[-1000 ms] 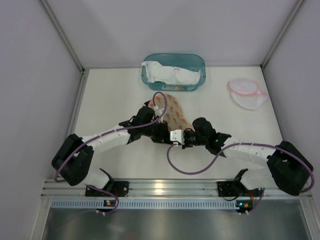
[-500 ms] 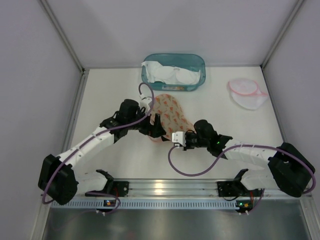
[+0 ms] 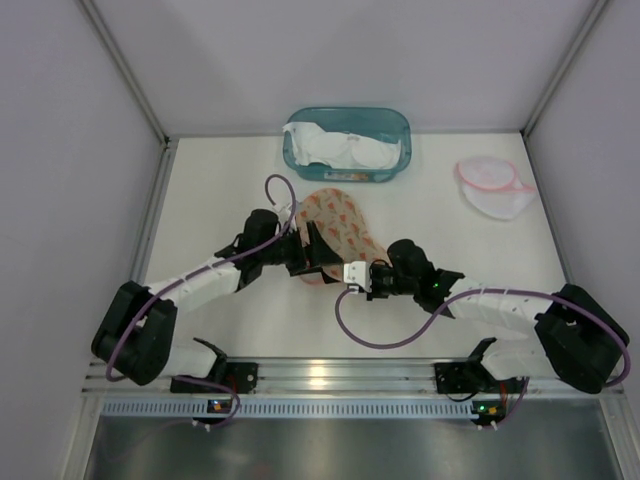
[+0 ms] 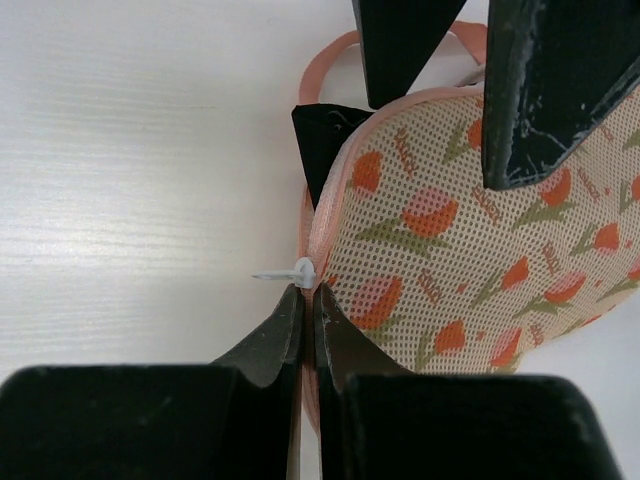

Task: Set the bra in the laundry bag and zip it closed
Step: Adjust the bra in the laundry bag, then zip the zipper on the laundry bag.

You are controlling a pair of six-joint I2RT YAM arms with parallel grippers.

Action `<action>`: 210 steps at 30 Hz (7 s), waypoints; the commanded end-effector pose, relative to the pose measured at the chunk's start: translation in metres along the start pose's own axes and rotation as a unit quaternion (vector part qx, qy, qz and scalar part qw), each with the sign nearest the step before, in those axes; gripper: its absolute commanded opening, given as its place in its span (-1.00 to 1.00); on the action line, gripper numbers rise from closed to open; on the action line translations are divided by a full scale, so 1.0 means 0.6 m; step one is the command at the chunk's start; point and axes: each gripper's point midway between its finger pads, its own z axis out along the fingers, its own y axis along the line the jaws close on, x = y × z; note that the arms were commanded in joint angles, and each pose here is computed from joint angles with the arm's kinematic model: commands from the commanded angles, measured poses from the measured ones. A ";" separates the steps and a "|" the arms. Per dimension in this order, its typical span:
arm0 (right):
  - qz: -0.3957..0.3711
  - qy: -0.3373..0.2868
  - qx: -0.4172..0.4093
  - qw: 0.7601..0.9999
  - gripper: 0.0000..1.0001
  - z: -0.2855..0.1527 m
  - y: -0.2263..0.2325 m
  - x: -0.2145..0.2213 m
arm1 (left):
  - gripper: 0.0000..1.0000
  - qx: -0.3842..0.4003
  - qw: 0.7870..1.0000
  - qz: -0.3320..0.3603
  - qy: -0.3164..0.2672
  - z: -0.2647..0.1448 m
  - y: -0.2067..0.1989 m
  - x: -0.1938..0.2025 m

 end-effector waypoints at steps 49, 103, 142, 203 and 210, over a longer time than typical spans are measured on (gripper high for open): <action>-0.006 -0.056 0.002 0.998 -1.00 0.006 -0.012 -0.054 | 0.96 0.035 0.990 -0.126 -0.045 0.033 -0.035 -0.018; -0.027 -0.074 -0.023 0.997 -1.00 0.005 0.010 -0.060 | 0.97 0.061 0.990 -0.129 -0.007 0.070 -0.061 0.020; -0.012 -0.067 -0.010 0.998 -1.00 0.013 0.015 -0.050 | 0.97 0.005 0.998 -0.063 -0.030 0.008 -0.039 0.028; 0.250 -0.099 -0.025 0.963 -1.00 0.019 0.019 -0.102 | -0.58 -0.015 0.974 0.224 -0.017 0.024 -0.016 0.062; 0.254 -0.086 -0.015 0.963 -1.00 0.018 0.017 -0.085 | -1.00 -0.025 0.980 0.197 -0.016 0.009 -0.002 0.053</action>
